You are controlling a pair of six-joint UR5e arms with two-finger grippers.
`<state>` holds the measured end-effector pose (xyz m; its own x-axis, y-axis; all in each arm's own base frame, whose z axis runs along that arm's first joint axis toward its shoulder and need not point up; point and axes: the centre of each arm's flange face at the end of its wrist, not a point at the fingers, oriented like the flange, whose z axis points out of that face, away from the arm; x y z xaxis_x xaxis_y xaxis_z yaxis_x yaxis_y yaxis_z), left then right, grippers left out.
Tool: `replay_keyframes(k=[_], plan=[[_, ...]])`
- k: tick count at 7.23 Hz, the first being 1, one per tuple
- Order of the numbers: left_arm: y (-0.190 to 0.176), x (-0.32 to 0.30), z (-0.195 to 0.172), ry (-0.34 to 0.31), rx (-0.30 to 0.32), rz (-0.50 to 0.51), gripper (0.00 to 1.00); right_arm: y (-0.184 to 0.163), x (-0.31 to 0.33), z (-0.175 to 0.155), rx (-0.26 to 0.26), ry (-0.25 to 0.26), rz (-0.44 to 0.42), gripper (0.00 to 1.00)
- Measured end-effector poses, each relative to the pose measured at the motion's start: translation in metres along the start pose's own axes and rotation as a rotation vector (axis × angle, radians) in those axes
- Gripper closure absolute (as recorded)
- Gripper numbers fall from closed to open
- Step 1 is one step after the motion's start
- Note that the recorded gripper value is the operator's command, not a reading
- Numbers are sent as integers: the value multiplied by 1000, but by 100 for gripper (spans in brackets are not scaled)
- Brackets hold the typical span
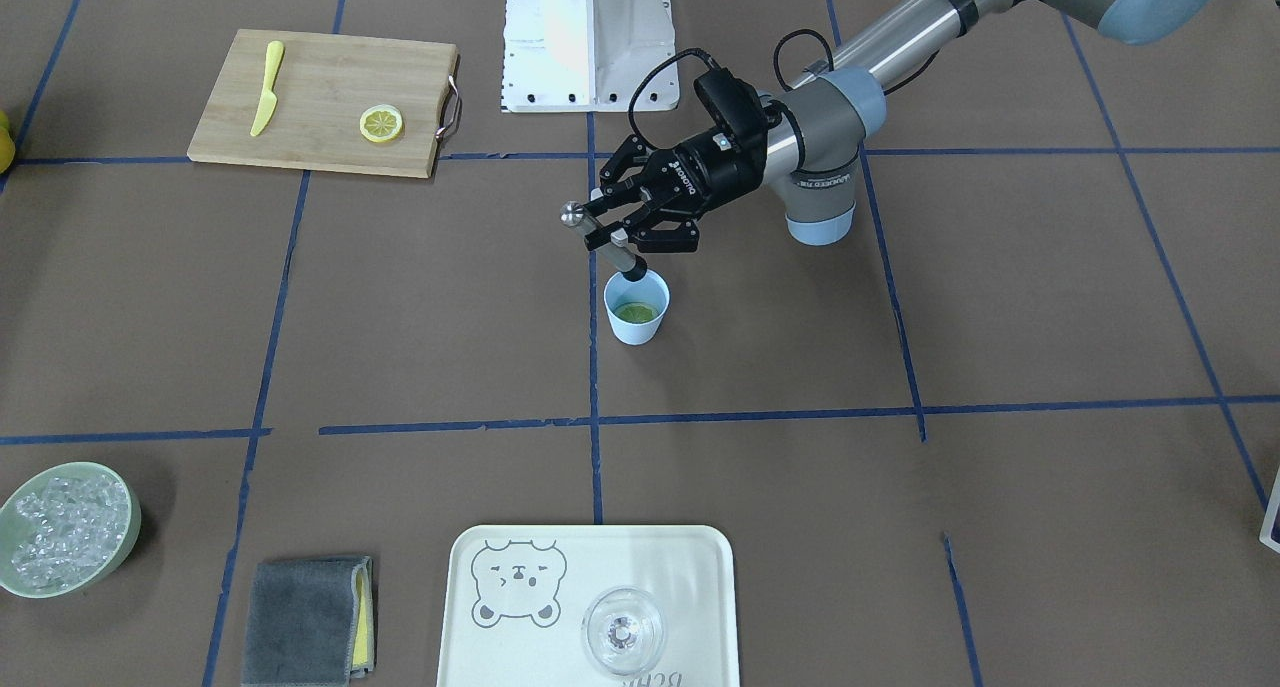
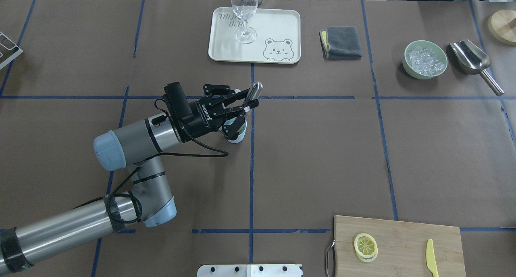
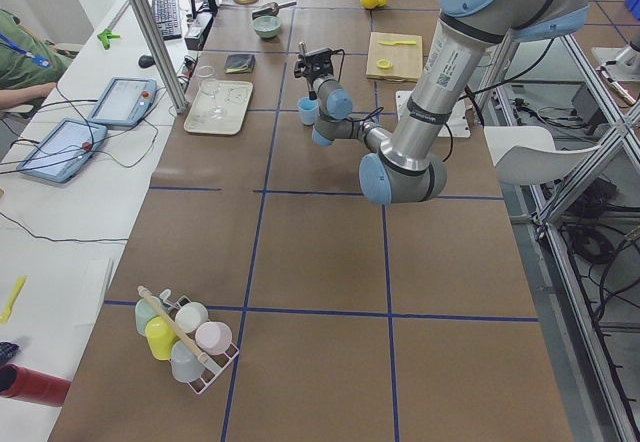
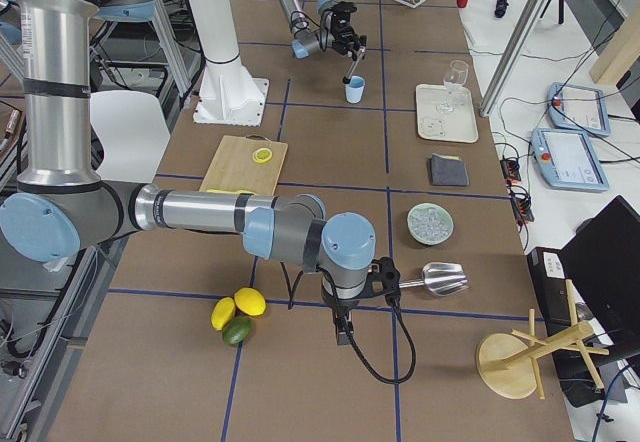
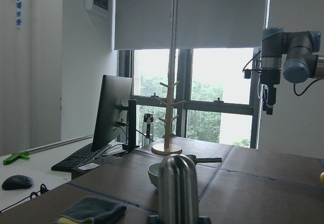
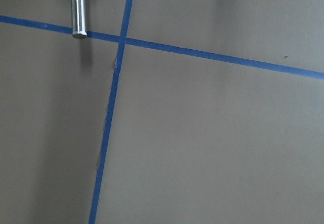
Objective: Squeeze lemon into cup
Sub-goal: 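Press the muddler down into the cup onto the lemon repeatedly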
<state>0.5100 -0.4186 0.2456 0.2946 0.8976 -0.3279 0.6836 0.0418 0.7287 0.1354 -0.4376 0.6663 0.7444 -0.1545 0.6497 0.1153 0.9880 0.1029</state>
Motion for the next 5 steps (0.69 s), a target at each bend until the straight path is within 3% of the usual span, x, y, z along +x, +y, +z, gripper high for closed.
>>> replay_keyframes(k=[3,5], plan=[[-32,-25,6,-28,58,25,100,-1,1,-3,6,2,2,0],[-35,-36,8,-45,54,35,100,-1,1,-4,8,2,1,0]])
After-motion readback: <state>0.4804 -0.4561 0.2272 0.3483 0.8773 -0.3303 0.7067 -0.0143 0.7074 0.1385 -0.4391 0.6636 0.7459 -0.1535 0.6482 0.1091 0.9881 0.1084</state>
